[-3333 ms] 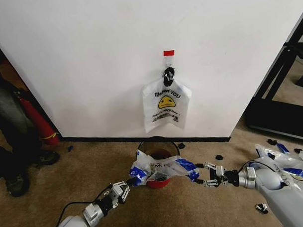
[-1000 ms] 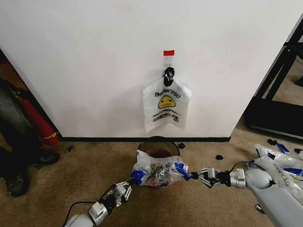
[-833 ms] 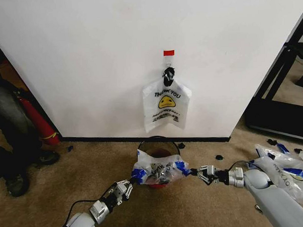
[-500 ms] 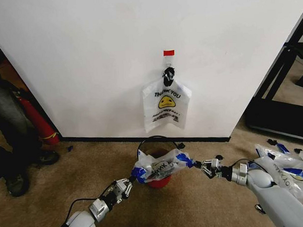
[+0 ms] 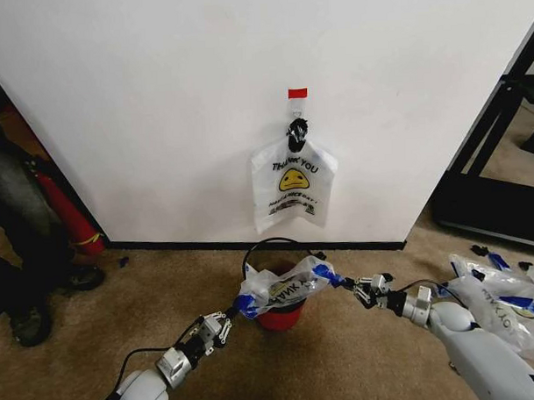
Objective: Pick up the garbage bag from the wall and place it over the trash bin.
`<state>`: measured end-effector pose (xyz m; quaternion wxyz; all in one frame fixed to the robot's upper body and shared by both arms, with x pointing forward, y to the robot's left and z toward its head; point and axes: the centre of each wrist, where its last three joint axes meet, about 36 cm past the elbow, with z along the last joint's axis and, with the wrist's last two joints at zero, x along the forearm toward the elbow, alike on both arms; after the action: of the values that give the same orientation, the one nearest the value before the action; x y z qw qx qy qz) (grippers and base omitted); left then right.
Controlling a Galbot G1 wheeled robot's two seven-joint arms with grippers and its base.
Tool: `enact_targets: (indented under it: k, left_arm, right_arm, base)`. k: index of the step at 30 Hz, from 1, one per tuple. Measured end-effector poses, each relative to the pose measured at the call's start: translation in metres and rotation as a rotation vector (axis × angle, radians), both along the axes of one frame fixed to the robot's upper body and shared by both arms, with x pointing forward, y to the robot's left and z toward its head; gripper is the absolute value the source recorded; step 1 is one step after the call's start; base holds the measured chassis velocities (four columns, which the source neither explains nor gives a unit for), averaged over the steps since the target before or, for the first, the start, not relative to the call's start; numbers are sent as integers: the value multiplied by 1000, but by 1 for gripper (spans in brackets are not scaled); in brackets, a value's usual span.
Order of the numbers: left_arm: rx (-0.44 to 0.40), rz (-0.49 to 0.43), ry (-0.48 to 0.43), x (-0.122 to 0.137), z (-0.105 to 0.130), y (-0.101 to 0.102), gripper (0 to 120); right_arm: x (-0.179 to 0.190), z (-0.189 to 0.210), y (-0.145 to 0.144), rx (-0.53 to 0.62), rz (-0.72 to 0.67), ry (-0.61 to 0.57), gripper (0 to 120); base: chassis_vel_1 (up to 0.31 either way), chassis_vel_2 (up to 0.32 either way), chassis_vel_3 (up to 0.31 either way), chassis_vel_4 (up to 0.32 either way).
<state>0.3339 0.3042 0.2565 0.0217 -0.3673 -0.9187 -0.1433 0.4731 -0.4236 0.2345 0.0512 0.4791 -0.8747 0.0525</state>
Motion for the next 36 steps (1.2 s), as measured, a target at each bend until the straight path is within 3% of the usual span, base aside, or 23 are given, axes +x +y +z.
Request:
enact_targets:
  k: [5,10,12,18,19,24,32,36]
  left_arm:
    - [-4,-5,0,-5,2,0,0]
    - [-13,-16,-4,-14,8,-3,3]
    - [-14,-18,-5,-15,9,-3,5]
    - [-5,-42,-31,-24,26,0,32]
    - [-5,-42,-31,-24,26,0,32]
    - [40,-70,-44,-35,38,9,54]
    - [57,-60,-67,-34,49,21,82]
    - [20,-16,-113,-22,65,22,95]
  right_arm:
    - [-1,0,4,10,14,17,0]
    - [-10,4,-4,-5,36,65,19]
    - [-12,5,-6,-10,37,76,21]
    - [-27,32,-46,-80,40,126,49]
    - [-27,32,-46,-80,40,126,49]
    - [-31,65,-80,-110,180,120,69]
    - [-40,75,-62,14,218,93,96]
    - [-47,80,-37,105,180,83,100]
  base:
    - [0,0,0,0]
    - [0,0,0,0]
    - [0,0,0,0]
    - [0,0,0,0]
    - [0,0,0,0]
    - [0,0,0,0]
    - [0,0,0,0]
    - [0,0,0,0]
